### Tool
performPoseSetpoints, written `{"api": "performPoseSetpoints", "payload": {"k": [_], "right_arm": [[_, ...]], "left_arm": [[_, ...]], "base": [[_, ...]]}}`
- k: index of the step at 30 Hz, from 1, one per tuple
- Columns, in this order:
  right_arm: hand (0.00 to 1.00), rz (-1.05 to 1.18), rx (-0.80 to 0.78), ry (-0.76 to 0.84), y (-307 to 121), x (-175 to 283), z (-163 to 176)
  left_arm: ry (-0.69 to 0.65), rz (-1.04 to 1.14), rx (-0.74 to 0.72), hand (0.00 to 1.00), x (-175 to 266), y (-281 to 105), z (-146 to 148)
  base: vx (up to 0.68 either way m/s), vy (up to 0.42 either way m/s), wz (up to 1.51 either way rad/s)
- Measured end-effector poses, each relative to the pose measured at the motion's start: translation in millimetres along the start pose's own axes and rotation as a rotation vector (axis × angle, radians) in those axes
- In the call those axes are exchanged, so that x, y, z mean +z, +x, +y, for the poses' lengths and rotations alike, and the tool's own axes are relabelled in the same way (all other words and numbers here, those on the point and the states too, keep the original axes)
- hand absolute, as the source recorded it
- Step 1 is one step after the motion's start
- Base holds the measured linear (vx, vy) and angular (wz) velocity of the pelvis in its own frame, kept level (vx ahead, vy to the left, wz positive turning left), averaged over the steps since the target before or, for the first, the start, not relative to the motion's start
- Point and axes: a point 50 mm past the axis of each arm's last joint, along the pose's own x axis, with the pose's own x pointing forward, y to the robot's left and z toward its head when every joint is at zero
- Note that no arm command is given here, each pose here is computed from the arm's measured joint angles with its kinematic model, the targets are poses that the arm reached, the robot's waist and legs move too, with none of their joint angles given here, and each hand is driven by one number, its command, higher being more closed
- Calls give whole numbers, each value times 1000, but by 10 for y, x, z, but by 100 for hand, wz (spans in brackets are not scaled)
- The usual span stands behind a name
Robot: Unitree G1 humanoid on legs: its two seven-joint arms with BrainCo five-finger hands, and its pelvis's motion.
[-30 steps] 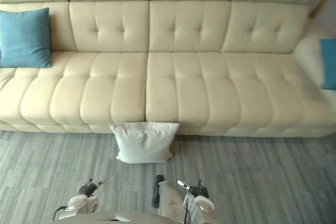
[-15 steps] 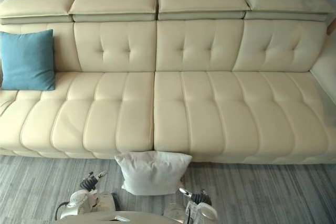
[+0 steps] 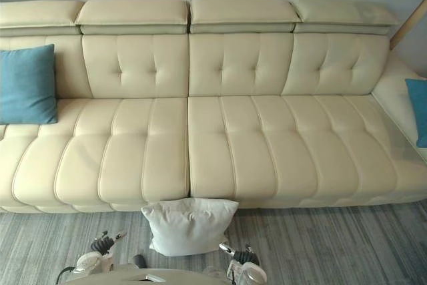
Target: Pick up cushions and gather them together orderly.
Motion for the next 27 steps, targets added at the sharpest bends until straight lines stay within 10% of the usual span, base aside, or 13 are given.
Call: {"api": "performPoseSetpoints", "payload": {"k": [8, 27], "right_arm": [[0, -56, 34, -81, 35, 184, 74], [0, -1059, 41, 43, -863, 3236, 663]], "left_arm": [[41, -32, -1, 0, 96, 14, -19], [-238, -909, -46, 0, 2977, -628, -258]], "base": [[-128, 30, -14], [-122, 33, -20]]}}
